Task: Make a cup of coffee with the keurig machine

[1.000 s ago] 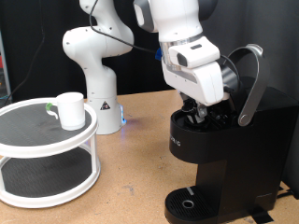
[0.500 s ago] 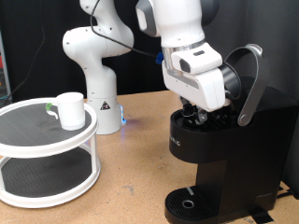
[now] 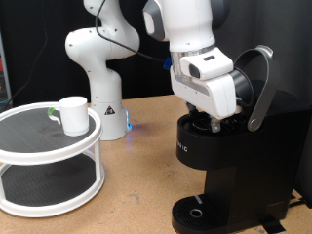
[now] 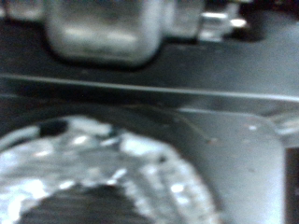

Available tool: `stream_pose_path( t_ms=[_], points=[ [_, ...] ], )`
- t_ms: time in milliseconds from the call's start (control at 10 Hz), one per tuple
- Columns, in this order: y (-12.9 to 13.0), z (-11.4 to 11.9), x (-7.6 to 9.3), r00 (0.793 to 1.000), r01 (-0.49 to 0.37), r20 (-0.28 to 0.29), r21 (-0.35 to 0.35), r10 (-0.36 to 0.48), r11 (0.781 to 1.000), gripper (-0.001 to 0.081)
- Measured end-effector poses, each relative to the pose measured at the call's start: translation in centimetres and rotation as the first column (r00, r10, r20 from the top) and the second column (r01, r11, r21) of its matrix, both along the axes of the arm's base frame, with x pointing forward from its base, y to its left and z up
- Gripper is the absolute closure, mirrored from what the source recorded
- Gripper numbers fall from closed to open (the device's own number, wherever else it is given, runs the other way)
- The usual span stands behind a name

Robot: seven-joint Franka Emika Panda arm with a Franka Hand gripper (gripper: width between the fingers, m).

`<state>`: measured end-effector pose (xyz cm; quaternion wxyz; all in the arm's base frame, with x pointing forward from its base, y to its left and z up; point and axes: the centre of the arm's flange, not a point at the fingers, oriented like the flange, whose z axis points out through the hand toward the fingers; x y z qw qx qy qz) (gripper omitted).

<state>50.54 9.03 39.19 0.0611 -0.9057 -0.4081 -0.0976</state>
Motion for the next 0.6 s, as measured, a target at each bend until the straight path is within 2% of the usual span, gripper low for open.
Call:
stream_pose_path(
  t_ms=[100,200,300,600],
  points=[
    [0.0,0.1,0.1,1.000,0.002,0.007,0.001,-0.002,1.000,0.0150],
    [-0.1,0.2,0.2,1.000,0.006,0.009,0.004,-0.006,1.000,0.0030],
    [-0.2,0.3,0.2,1.000,0.014,0.009,0.013,-0.014,1.000,0.0007],
    [-1.6,0.8,-0.2,1.000,0.001,-0.023,0.059,0.000,0.998,0.0003]
  ],
)
